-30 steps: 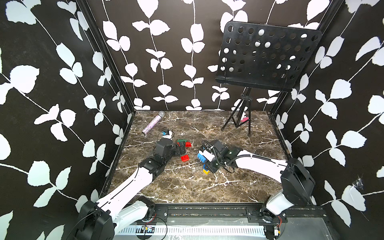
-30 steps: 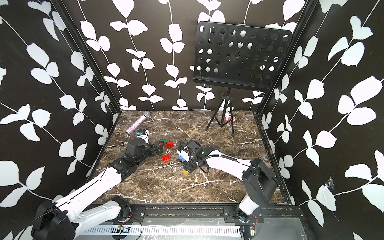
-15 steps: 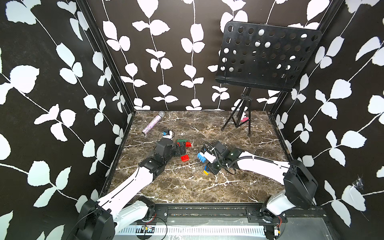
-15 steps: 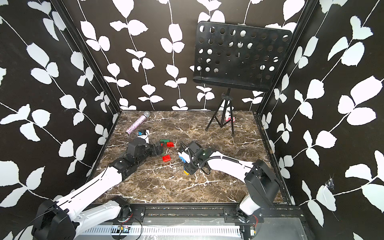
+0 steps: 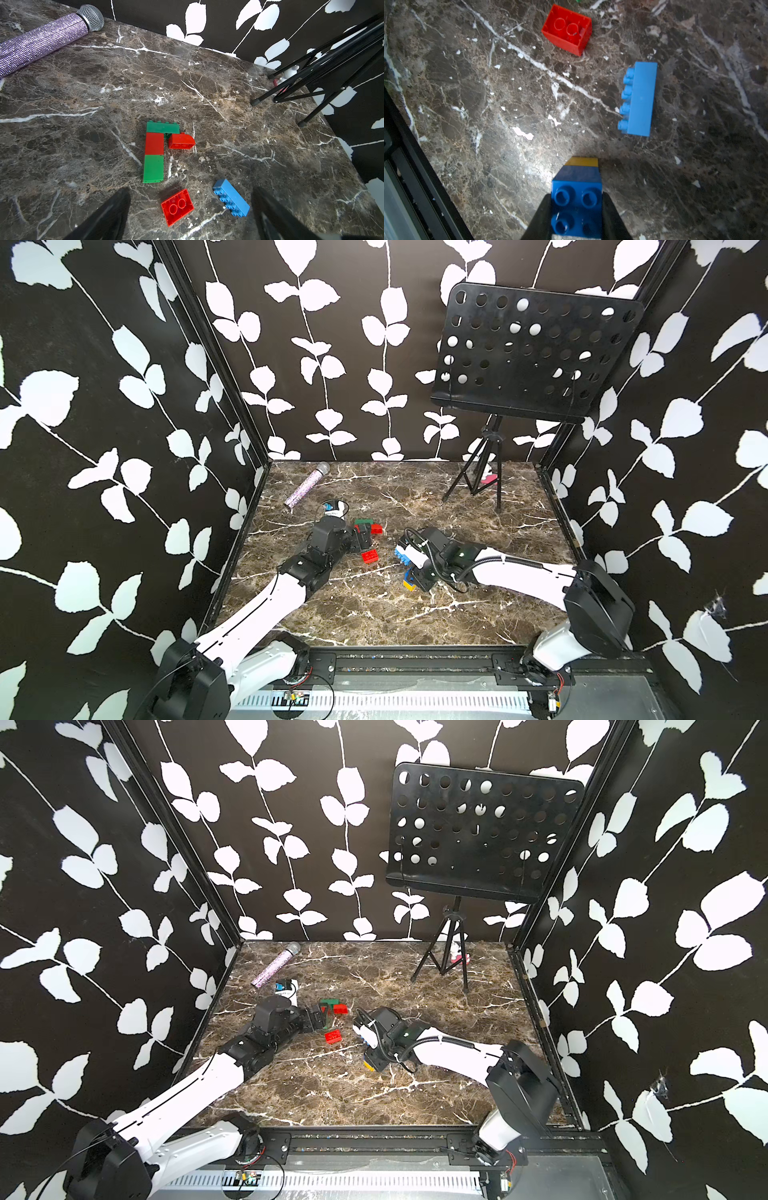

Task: Assemble the letter r with lego
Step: Assemble the lego brick with the lego brick.

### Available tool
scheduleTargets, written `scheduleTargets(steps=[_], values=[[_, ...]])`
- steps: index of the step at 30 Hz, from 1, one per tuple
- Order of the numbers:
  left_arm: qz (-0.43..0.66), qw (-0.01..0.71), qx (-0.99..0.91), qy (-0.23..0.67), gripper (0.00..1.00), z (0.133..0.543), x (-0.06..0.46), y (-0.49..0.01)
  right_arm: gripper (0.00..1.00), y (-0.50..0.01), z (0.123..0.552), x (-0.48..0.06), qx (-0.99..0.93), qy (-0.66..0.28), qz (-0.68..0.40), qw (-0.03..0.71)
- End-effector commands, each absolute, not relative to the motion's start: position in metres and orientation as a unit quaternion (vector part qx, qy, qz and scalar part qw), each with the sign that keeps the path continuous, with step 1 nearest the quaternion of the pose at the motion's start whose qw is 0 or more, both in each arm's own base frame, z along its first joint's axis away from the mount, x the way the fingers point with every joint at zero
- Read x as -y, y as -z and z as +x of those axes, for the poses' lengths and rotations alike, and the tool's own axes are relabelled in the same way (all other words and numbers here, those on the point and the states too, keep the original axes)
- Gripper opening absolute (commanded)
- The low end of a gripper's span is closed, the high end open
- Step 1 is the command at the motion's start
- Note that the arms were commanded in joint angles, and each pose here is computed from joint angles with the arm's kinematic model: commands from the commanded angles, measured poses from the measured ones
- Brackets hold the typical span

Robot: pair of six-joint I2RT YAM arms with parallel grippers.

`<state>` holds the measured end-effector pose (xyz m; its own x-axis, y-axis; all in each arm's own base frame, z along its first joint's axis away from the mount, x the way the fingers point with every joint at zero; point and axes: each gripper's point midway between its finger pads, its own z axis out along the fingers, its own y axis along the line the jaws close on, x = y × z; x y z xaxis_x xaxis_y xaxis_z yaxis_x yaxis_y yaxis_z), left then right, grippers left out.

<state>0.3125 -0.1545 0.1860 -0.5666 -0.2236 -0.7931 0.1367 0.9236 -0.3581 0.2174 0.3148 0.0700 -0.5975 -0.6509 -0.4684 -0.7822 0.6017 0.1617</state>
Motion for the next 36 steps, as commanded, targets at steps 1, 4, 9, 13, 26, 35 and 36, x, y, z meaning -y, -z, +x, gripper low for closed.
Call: scheduleTargets(steps=[1,4,9,13,26,35,36], values=[[-0.029,0.466,-0.863,0.194,0.93,0.313,0.152,-0.183,0.12,0.009,0.16,-0.254,-0.903,-0.087,-0.421,-0.007],[-0.031,0.464,-0.864,0.194,0.93,0.311,0.151,-0.182,0.11,0.011,0.16,-0.252,-0.899,-0.067,-0.431,-0.028],[-0.033,0.467,-0.863,0.19,0.93,0.309,0.148,-0.182,0.1,0.014,0.156,-0.244,-0.89,-0.026,-0.45,-0.064],[-0.033,0.467,-0.864,0.185,0.93,0.309,0.145,-0.18,0.09,0.023,0.15,-0.24,-0.88,0.0,-0.466,-0.09],[-0.036,0.463,-0.868,0.177,0.93,0.306,0.14,-0.177,0.07,0.038,0.145,-0.254,-0.873,-0.004,-0.473,-0.118],[-0.072,0.496,-0.849,0.165,0.94,0.298,0.109,-0.202,0.1,-0.027,0.189,-0.324,-0.869,-0.095,-0.484,0.038],[-0.075,0.498,-0.849,0.161,0.94,0.296,0.105,-0.204,0.13,-0.031,0.191,-0.33,-0.867,-0.104,-0.486,0.047]])
